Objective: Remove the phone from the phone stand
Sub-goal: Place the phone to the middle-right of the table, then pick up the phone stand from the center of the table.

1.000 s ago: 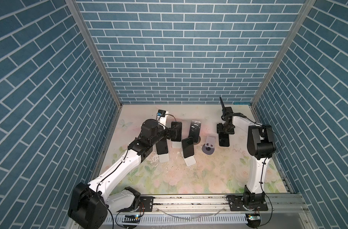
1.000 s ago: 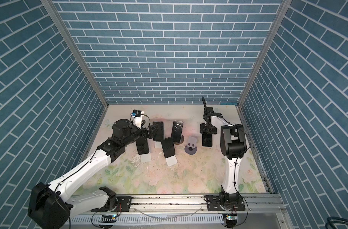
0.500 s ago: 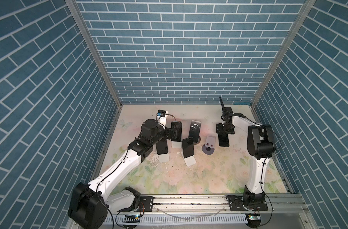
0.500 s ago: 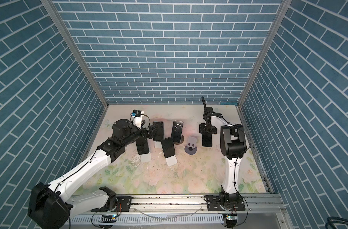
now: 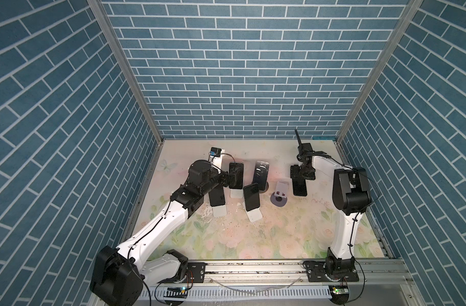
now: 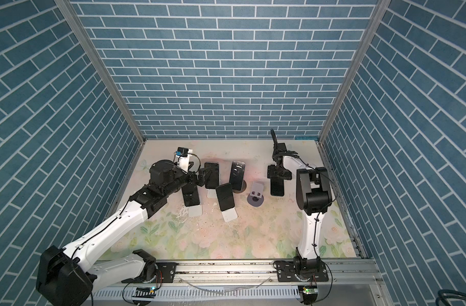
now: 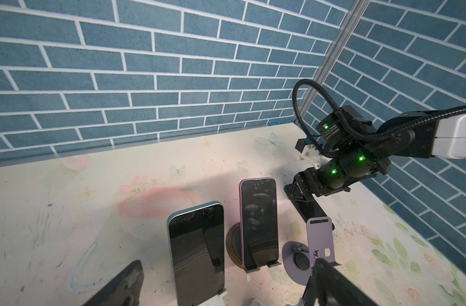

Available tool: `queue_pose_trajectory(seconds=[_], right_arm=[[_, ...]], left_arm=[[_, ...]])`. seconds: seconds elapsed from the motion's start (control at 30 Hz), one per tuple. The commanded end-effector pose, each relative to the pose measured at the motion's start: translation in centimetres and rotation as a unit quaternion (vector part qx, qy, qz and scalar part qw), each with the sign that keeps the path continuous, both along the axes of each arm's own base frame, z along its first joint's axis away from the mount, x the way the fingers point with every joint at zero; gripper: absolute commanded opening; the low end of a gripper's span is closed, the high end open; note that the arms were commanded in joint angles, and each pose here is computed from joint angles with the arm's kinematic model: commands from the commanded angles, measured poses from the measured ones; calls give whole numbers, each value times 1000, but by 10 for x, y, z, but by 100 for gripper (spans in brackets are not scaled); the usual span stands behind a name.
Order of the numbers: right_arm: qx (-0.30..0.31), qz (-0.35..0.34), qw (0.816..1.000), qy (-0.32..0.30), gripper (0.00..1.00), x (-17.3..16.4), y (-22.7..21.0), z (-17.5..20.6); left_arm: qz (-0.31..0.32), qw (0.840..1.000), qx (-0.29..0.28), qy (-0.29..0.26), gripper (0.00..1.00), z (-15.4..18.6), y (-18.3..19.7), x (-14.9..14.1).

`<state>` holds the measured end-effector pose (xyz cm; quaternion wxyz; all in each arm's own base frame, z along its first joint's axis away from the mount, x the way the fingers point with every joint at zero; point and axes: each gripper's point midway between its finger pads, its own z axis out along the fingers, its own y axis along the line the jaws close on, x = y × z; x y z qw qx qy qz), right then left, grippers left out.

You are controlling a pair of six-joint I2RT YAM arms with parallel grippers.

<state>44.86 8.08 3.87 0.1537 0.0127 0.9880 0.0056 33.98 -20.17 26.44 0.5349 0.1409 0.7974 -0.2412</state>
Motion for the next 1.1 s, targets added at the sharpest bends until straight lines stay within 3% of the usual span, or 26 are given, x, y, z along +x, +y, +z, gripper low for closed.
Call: queue_pose_trajectory(seconds=[0.0, 0.2, 0.63, 1.07], right_arm=[[0, -18, 999, -38, 83, -3, -5, 41], [18, -18, 998, -62, 83, -16, 4, 74], [-8, 7, 997, -79, 87, -67, 49, 120], [30, 18, 998, -59, 92, -104, 85, 109]], left_arm=[[17, 1000, 21, 15, 100, -6, 8, -3], [24, 998, 43, 43, 100, -16, 9, 0], [18, 998, 42, 42, 100, -15, 10, -6], [8, 998, 37, 45, 100, -12, 8, -10]])
